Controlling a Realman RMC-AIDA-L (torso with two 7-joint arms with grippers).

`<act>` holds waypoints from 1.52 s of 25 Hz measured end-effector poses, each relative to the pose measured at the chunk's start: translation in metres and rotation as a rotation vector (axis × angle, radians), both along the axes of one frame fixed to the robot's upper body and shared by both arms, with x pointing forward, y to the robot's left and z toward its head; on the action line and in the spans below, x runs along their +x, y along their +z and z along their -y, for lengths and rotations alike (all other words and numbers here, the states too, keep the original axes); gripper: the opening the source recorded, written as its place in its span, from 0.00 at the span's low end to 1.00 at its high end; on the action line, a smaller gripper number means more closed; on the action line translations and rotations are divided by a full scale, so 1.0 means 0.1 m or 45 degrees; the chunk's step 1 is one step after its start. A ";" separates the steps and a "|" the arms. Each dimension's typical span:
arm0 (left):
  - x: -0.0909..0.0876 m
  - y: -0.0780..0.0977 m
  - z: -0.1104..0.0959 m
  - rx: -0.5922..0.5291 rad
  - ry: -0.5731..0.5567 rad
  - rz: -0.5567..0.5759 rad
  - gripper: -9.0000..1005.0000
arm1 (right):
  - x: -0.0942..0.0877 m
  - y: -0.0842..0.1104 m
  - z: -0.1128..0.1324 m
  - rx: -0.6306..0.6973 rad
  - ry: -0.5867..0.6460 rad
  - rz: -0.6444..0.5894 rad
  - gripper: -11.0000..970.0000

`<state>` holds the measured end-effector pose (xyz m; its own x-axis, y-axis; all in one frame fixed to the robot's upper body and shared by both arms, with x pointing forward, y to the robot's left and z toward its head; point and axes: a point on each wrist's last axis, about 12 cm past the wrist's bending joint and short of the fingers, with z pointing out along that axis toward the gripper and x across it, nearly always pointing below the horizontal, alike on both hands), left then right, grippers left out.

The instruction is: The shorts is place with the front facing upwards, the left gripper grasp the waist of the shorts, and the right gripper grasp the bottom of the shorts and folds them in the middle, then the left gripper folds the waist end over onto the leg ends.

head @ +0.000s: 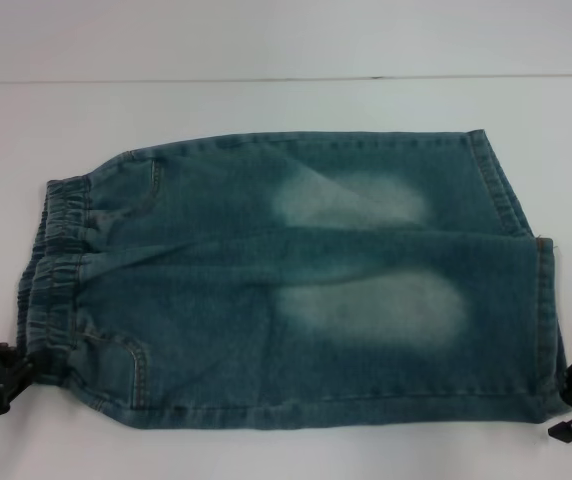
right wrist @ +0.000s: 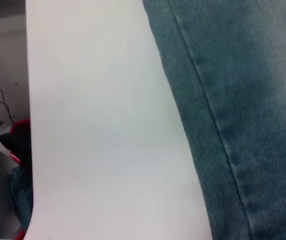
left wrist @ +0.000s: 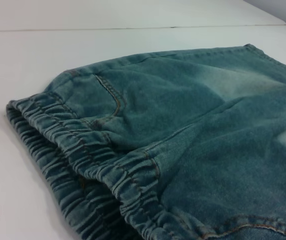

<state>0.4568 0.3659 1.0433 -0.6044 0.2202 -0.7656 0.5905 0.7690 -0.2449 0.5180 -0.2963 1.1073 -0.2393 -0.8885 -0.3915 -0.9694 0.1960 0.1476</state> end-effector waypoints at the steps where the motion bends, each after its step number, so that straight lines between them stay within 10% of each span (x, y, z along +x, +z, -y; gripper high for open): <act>1: 0.00 0.00 0.00 -0.002 -0.002 0.000 0.06 | 0.00 0.00 0.00 0.004 0.003 0.001 0.52; 14: -0.03 0.01 0.01 -0.021 -0.012 -0.003 0.06 | 0.00 0.01 0.03 0.018 -0.014 0.030 0.02; 27: -0.43 0.40 -0.20 -0.224 -0.032 0.136 0.06 | -0.24 0.33 0.37 0.298 0.021 0.199 0.02; 38: -0.11 0.46 -0.15 -0.231 0.028 0.246 0.06 | 0.00 0.52 0.56 0.414 -0.207 0.602 0.02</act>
<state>0.4454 0.3808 1.0888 -0.4461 0.0573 -0.8931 0.6235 0.7358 -0.2642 0.5178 -0.3525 1.1595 -0.0955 -0.6720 -0.7344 -0.9060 0.3643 -0.2156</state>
